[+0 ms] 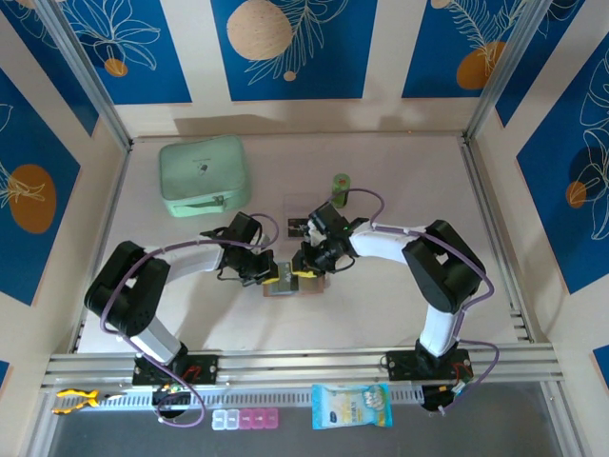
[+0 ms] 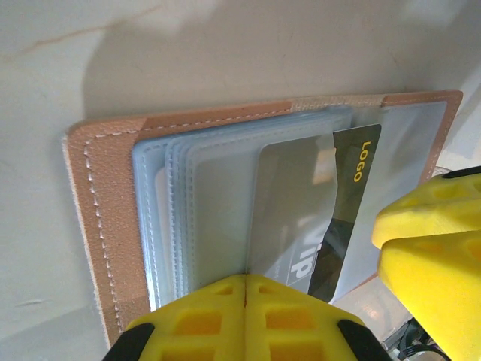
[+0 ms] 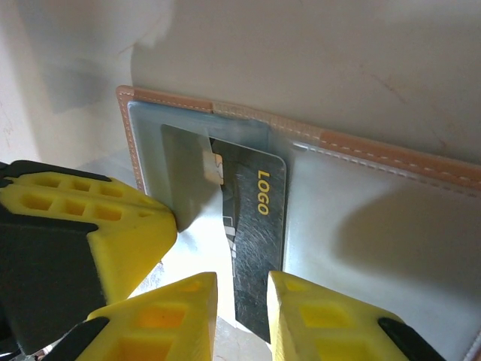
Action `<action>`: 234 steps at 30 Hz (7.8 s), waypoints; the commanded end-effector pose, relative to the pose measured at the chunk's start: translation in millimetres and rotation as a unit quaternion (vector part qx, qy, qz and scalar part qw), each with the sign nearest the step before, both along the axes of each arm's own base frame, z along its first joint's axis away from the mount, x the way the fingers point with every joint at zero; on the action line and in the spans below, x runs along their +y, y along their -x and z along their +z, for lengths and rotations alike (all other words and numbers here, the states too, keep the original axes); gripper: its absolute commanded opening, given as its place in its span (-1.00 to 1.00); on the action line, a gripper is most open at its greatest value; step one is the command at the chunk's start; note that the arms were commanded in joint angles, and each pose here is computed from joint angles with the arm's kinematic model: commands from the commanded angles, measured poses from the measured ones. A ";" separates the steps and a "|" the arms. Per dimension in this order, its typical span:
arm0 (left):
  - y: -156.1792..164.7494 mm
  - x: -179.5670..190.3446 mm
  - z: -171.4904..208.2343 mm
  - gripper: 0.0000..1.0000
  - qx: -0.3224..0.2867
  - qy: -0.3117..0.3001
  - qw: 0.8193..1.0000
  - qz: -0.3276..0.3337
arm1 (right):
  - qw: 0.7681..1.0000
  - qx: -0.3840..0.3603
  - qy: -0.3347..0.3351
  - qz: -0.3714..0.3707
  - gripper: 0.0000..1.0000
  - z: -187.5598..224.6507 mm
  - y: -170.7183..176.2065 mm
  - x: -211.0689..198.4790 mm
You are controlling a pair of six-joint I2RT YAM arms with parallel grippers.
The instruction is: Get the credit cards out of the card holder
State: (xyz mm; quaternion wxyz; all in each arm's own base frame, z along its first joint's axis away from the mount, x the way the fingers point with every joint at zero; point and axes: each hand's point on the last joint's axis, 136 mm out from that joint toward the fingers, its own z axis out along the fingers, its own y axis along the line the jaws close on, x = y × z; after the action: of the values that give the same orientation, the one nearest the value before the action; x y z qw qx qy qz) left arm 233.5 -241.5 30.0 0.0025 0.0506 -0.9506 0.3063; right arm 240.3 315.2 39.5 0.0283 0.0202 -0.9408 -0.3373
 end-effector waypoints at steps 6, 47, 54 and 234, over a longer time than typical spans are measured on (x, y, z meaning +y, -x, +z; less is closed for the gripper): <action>9.2 10.1 -14.5 -0.97 0.019 -0.034 0.999 -0.002 | 0.999 0.036 -0.015 0.002 -0.48 -11.4 8.2 1.7; 9.1 10.0 -14.1 -0.98 0.018 -0.035 0.999 -0.001 | 0.999 0.035 -0.034 -0.010 -0.68 -7.1 8.0 -1.1; 7.4 9.0 -9.7 -0.98 0.012 -0.030 0.999 0.000 | 0.999 0.022 -0.028 -0.015 -0.75 -2.1 7.2 -12.0; -14.1 35.8 10.3 -0.96 -0.031 -0.047 0.998 0.039 | 0.999 0.022 -0.021 0.026 -0.35 1.5 10.7 19.4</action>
State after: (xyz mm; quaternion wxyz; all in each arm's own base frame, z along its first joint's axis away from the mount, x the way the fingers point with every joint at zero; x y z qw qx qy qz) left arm 245.4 -201.3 28.4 -0.0376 0.0868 -0.9616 0.2575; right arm 232.5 341.1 34.0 0.0566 0.0359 -0.9303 -0.3606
